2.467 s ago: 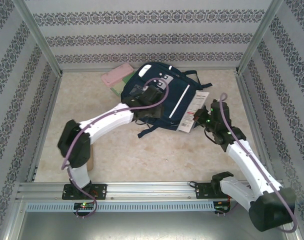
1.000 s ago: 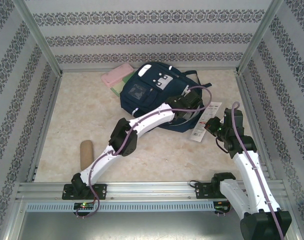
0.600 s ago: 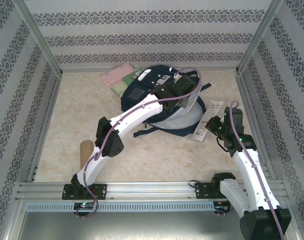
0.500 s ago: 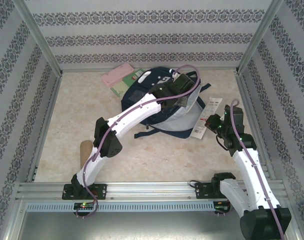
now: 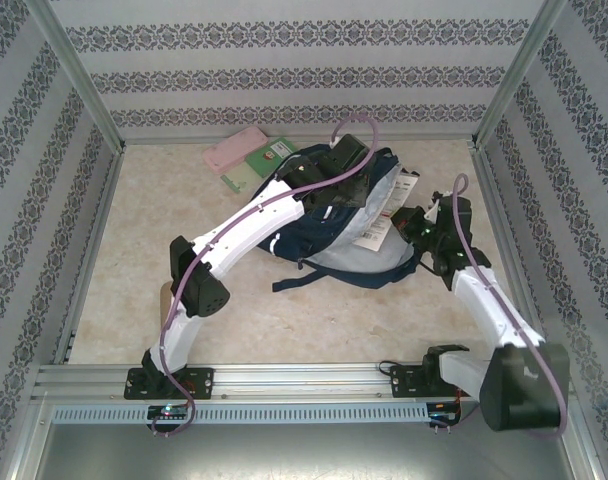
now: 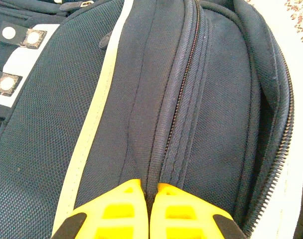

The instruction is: Pack books, pencil case, and school supplies into a backpack

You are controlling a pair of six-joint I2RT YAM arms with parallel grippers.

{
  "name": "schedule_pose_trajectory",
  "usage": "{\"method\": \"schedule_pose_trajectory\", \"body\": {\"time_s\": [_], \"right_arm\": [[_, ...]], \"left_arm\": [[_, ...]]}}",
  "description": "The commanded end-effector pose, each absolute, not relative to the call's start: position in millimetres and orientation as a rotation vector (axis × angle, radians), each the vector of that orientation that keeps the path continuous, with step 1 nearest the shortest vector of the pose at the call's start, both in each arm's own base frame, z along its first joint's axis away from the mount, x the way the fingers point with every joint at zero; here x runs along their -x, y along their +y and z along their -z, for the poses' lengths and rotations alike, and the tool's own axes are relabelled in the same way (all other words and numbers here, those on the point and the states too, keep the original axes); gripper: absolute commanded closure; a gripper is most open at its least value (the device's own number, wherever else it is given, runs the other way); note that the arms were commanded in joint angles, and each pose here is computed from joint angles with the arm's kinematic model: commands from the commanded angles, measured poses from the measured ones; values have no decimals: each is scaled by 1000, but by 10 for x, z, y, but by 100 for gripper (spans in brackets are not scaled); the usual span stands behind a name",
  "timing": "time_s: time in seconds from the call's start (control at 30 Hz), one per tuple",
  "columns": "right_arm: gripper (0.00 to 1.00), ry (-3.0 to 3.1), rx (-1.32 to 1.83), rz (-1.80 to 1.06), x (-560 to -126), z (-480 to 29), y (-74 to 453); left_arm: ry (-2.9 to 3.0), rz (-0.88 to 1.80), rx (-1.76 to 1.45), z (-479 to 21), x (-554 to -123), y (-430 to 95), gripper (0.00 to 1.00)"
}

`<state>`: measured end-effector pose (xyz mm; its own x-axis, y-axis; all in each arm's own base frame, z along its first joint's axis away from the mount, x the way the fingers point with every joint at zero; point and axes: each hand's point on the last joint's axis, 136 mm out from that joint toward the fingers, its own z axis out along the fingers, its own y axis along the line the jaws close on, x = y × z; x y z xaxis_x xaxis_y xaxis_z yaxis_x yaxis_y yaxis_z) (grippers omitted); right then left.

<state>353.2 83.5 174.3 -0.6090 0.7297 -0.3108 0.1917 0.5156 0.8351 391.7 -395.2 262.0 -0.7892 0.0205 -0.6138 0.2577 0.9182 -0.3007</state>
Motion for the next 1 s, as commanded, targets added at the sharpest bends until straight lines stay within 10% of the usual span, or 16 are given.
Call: {"method": "schedule_pose_trajectory", "body": {"time_s": [0.0,0.47,0.63,0.97], "right_arm": [[100,1941,-735,-1234,-3767,-2016,1013],[100,2025,-786,-1315,-4372,-1519,1819],[45,2064,-777,-1286,-4355,-1470,1871],[26,2177,-847,-1116,-3943,-1211,1307]], "left_arm": [[2308,676,-130,-3271,-3878,-3946,100],[2306,732,-109,-3310,-3882,-3989,100],[2308,706,-106,-3309,-3886,-3935,100],[2327,682,-127,-3234,-3893,-3902,100]]}}
